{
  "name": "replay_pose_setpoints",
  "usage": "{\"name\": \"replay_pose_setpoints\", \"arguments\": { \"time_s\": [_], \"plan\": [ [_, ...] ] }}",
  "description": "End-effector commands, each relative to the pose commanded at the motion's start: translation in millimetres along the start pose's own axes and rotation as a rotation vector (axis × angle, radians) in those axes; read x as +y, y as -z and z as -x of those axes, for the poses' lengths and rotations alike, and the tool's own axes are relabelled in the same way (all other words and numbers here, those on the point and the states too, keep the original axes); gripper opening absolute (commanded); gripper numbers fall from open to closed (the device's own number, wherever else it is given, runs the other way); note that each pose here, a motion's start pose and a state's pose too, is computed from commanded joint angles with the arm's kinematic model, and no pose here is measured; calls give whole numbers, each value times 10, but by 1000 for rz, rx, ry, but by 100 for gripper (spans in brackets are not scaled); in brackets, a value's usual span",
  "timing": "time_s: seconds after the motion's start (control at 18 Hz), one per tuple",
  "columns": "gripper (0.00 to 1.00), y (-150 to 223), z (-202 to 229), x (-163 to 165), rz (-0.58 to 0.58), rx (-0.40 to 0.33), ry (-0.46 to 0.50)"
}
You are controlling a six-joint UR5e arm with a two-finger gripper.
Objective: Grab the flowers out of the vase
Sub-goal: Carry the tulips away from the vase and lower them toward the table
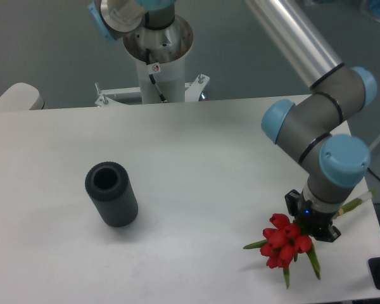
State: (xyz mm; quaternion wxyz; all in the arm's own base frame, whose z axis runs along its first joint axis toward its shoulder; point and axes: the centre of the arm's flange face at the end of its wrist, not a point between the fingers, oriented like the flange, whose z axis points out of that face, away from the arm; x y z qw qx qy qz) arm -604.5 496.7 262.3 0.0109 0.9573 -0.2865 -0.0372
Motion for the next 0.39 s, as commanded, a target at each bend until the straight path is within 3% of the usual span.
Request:
{"name": "replay_pose_setpoints", "arguments": {
  "time_s": [0.39],
  "plan": [
    [0,4,-40,-85,-2,20,-12]
  ]
}}
